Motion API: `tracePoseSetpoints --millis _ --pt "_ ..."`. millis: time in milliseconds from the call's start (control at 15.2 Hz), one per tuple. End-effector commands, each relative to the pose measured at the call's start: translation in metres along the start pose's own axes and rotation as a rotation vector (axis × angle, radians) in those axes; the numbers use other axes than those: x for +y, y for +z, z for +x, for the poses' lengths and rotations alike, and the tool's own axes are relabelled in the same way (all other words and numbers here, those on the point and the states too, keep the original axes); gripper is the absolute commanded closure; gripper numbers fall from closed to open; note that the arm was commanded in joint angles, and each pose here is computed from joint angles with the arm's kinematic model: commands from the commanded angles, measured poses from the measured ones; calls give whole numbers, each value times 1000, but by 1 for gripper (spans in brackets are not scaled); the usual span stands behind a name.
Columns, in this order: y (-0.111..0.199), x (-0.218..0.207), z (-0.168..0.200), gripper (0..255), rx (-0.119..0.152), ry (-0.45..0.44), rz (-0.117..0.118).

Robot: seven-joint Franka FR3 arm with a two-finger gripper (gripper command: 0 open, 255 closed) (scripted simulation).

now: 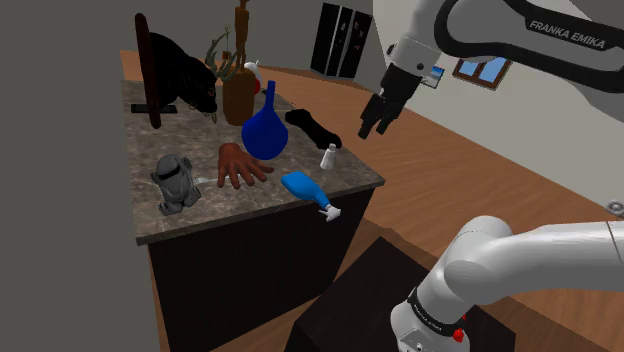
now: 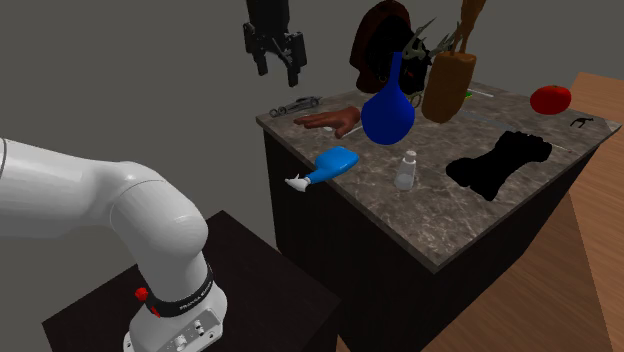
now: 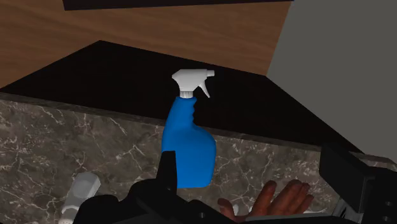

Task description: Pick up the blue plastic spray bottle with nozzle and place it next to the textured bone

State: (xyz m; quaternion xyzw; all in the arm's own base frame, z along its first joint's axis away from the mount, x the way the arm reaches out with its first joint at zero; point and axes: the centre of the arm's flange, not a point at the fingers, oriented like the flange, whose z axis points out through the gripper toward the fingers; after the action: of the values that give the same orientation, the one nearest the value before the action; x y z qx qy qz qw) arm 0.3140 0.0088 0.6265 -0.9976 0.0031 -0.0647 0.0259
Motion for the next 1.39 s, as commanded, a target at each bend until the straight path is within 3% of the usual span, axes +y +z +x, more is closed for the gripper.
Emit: tracePoseSetpoints --millis 0,1320 --pt "0 0 0 0 0 0 0" --pt "249 41 99 0 -146 -129 -60"
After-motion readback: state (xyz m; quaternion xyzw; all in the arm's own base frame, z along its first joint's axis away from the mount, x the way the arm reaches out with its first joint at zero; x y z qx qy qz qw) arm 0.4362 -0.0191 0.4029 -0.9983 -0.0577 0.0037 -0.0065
